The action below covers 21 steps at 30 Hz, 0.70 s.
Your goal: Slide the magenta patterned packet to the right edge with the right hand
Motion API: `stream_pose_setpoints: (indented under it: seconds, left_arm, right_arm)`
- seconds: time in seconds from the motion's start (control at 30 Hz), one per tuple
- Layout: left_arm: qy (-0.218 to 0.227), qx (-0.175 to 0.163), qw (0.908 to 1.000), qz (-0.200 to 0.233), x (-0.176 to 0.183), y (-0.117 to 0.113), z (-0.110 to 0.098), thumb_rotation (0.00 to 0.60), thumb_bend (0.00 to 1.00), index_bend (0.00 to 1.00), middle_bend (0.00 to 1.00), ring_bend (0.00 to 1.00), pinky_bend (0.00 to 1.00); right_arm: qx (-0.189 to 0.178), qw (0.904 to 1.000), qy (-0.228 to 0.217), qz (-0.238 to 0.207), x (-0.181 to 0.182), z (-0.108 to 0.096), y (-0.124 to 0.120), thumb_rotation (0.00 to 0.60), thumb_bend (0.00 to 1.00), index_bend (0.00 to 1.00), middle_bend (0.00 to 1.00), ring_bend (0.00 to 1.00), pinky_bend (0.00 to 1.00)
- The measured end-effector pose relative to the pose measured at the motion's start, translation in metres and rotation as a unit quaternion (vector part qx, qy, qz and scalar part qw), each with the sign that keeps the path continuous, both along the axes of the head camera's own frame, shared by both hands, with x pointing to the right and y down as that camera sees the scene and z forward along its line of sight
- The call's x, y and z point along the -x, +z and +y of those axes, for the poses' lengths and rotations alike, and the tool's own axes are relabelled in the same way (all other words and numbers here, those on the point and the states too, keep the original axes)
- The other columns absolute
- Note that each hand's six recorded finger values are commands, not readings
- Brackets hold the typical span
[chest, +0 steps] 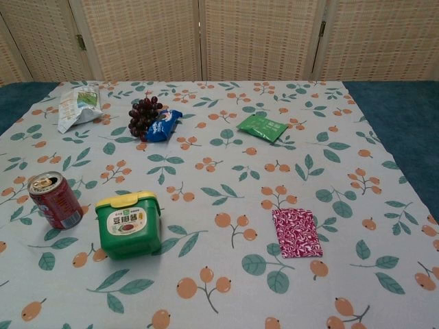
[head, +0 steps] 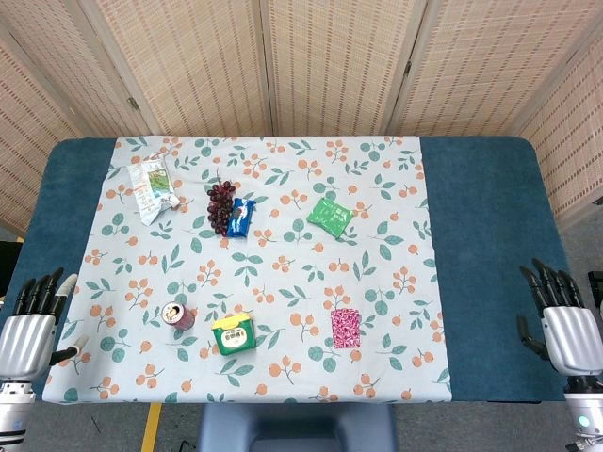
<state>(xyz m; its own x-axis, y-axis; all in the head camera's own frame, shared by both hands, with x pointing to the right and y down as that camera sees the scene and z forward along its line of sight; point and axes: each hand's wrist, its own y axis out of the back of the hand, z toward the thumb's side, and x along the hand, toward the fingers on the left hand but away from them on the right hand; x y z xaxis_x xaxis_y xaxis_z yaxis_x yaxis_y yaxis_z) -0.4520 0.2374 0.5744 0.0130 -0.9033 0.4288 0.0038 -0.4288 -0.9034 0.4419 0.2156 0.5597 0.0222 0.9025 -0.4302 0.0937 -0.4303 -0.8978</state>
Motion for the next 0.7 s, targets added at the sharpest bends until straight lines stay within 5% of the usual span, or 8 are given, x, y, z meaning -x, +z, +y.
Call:
stream_pose_setpoints:
  seconds: [0.7]
  left_arm:
    - [-0.006, 0.0, 1.0, 0.004, 0.004, -0.001, 0.007, 0.6, 0.24, 0.1, 0.04, 0.06, 0.0]
  right_arm:
    - [0.002, 0.9995, -0.019, -0.024, 0.012, -0.004, 0.003, 0.595, 0.55, 0.0, 0.0, 0.0, 0.0]
